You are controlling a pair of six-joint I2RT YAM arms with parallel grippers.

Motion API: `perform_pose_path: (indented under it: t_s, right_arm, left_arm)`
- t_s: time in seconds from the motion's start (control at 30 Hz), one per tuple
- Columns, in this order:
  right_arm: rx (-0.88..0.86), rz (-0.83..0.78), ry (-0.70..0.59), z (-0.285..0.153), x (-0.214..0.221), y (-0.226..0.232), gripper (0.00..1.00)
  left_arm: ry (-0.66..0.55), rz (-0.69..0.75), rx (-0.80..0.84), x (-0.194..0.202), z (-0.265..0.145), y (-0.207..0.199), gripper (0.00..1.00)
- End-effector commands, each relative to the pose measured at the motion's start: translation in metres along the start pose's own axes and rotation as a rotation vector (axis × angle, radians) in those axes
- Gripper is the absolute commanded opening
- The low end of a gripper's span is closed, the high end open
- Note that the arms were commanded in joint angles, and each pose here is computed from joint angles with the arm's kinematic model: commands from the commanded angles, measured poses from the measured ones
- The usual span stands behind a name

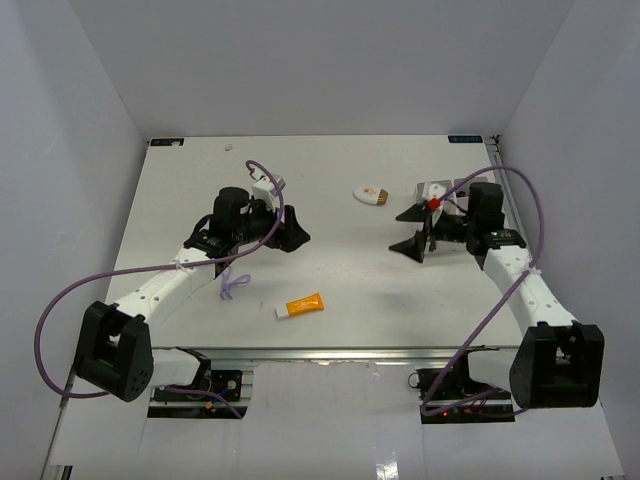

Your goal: Organize the makeup

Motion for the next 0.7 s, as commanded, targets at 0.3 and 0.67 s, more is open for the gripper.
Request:
perform_pose_path:
  t_s: [0.3,0.67]
  right_arm:
    - [-0.474,-0.490,0.390,0.106,0.078,0.147,0.90]
    - [-0.315,-0.411,0.451,0.197,0.077,0.144,0.90]
  left_arm:
    - [-0.113,0.029,-0.462,-0.014,-0.066,0.051,0.90]
    - [-0.251,0.006,-0.631,-0.025,-0.114,0.060,0.93]
Point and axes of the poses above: each gripper's point midway between its finger pads, its own z axis out along the fingers, its own y axis along the line the jaws close on, x = y × z, the point moved 1 cm from there along -z, back along the fingers, and after that the axes turned 10 degrees about z, right-handed, at the moved point
